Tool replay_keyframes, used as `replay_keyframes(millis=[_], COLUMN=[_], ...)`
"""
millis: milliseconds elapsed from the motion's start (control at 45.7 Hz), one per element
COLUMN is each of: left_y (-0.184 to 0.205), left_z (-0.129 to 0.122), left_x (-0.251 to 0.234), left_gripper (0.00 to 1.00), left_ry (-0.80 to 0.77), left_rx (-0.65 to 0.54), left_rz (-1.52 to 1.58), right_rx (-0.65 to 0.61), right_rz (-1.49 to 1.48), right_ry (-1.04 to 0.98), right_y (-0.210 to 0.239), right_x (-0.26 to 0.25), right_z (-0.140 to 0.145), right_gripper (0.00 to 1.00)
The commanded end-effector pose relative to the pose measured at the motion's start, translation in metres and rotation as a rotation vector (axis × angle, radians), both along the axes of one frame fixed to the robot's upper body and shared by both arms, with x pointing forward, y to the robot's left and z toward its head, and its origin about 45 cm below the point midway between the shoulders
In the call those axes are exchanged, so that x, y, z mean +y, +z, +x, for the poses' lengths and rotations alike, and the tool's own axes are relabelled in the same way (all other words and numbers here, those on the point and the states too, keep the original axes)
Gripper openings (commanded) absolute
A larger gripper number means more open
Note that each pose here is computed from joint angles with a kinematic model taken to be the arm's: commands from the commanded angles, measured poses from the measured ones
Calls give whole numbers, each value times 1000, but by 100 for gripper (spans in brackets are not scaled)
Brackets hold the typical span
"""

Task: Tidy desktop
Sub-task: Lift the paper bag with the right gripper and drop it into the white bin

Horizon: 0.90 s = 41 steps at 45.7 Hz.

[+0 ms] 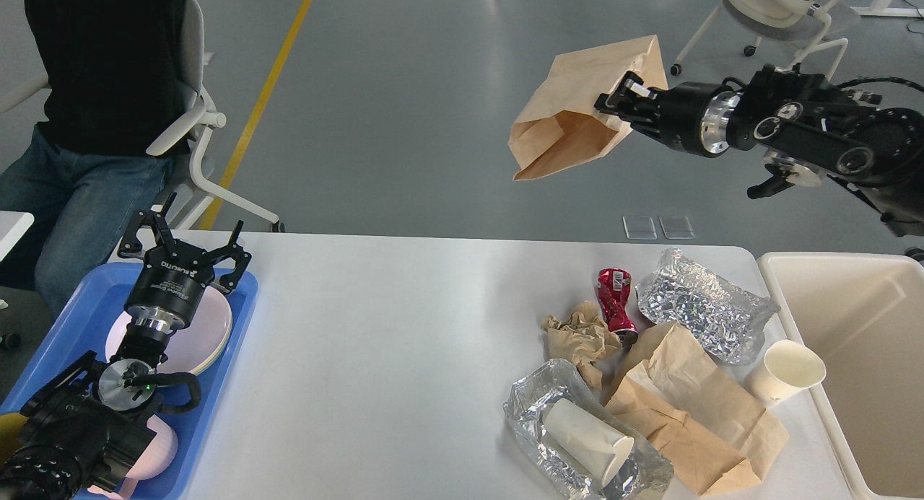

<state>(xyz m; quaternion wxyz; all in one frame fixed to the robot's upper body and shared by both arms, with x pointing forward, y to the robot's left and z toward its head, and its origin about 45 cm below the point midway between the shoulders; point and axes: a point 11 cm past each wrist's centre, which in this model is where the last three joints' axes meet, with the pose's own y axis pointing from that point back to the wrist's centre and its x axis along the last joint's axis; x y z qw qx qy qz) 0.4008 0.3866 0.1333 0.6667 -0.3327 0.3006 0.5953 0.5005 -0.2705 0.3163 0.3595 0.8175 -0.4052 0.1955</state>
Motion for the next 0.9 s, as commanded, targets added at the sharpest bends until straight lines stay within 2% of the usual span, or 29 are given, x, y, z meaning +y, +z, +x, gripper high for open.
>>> replay_keyframes(millis=[0,110,197,307,394,569,876], left_y=[0,0,0,0,0,0,0], left_z=[0,0,0,0,0,0,0], left_x=[0,0,0,0,0,0,0], left_gripper=[96,96,96,96,96,96,96], left_ry=[0,0,0,0,0,0,0], left_rx=[0,0,0,0,0,0,0], left_rz=[0,0,0,0,0,0,0], right_rx=[-13,-15,8,54,111,213,343], right_rz=[-29,-73,-109,-151,-199,-260,-366], right_ry=[-94,-229,-346,-475,-574,-671,-741], right_y=[6,4,-8,-26,-47,-79,-139], right_x=[-44,-110,-168,-234,-283,-331,-360], right_z=[1,-7,-26,-62,-101,-159,-222], right_gripper=[0,0,0,0,0,0,0])
